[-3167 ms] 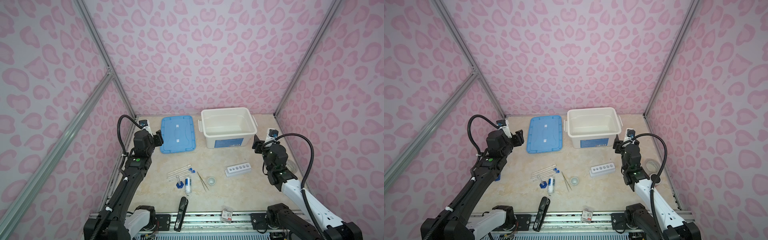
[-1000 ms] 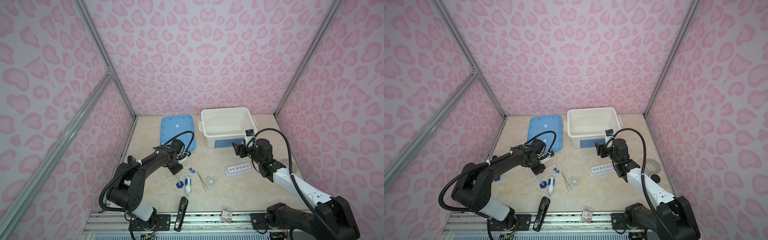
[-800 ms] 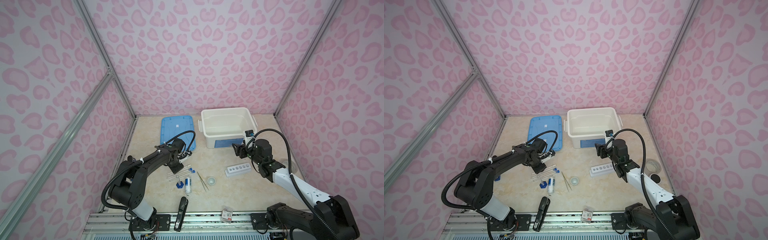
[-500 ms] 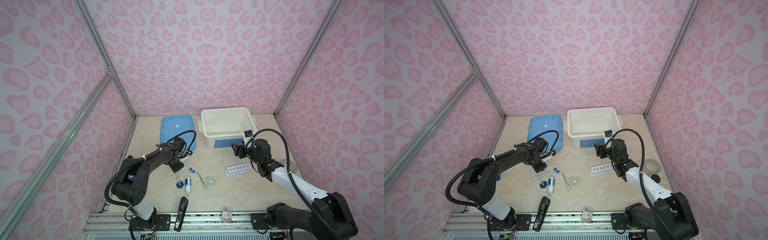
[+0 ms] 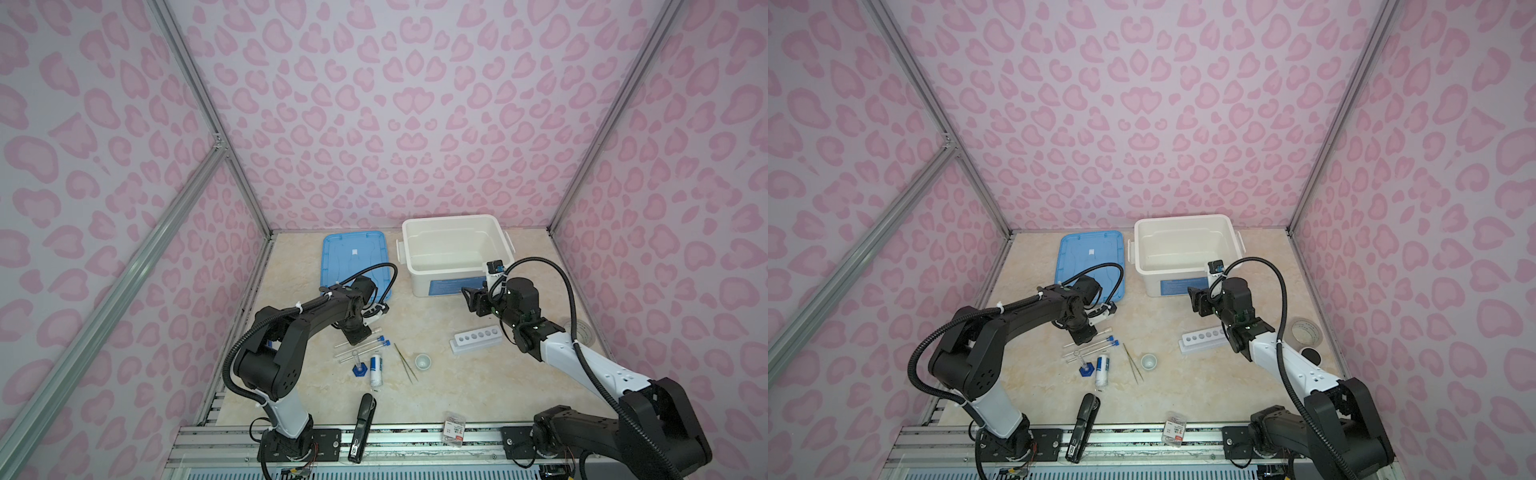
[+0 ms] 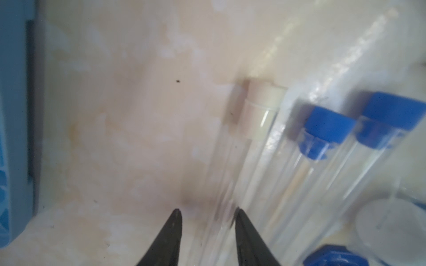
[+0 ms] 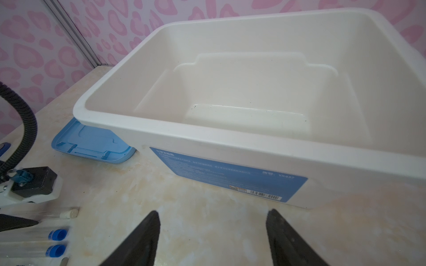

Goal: Organize the chemistry lab equipment
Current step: 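Lower the left gripper over the white-capped tube while the right gripper nears the tub, then close the left gripper on the white-capped test tube and lift it upright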

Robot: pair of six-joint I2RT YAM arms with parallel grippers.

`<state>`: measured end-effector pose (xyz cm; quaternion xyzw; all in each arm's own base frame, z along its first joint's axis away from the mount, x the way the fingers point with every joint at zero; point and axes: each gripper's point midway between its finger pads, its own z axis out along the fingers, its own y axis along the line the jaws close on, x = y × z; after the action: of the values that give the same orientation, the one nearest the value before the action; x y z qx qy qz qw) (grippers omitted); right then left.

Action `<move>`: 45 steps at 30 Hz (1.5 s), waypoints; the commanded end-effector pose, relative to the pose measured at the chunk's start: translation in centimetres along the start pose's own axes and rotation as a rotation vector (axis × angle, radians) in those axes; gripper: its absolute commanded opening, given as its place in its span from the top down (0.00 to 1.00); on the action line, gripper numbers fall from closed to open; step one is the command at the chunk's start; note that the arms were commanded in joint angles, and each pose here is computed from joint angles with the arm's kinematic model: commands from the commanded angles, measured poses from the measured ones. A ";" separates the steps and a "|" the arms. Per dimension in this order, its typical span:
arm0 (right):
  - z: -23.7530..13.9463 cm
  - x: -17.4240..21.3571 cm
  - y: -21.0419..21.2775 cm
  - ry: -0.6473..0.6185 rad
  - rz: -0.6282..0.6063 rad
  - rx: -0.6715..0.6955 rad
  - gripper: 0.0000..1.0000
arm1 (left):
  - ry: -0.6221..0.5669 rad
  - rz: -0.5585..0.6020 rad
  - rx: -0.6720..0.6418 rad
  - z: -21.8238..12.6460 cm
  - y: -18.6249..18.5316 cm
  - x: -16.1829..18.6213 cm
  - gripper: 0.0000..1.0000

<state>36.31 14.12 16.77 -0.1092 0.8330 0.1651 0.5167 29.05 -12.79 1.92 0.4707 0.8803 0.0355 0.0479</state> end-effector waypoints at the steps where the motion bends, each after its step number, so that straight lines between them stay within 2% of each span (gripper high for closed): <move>1: 0.2 -0.2 -0.1 -0.012 -0.001 0.005 0.27 | 0.003 0.008 0.019 0.2 -0.2 -0.2 0.62; 3: 0.3 -0.2 -0.1 -0.012 0.000 0.005 0.27 | 0.008 0.010 0.023 0.6 -0.2 -0.2 0.63; 4: 0.3 -0.2 -0.1 -0.012 -0.001 0.004 0.27 | 0.012 0.010 0.024 0.6 -0.2 -0.3 0.68; 25: 0.8 0.1 -0.1 0.009 0.007 0.003 0.27 | -0.010 0.012 0.036 1.0 -0.4 -0.7 0.89; 38: -0.1 -0.7 0.0 -0.010 0.039 0.005 0.28 | -0.081 0.015 -0.023 -0.3 0.9 -2.2 0.94; 45: -1.8 -1.4 -0.1 -0.034 0.035 0.023 0.28 | -0.183 0.006 -0.053 -2.7 1.4 -3.5 0.94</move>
<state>35.98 13.71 19.06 -0.0907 0.8230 0.1713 0.5340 31.17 -14.35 3.56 0.4718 0.8747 0.0249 0.1079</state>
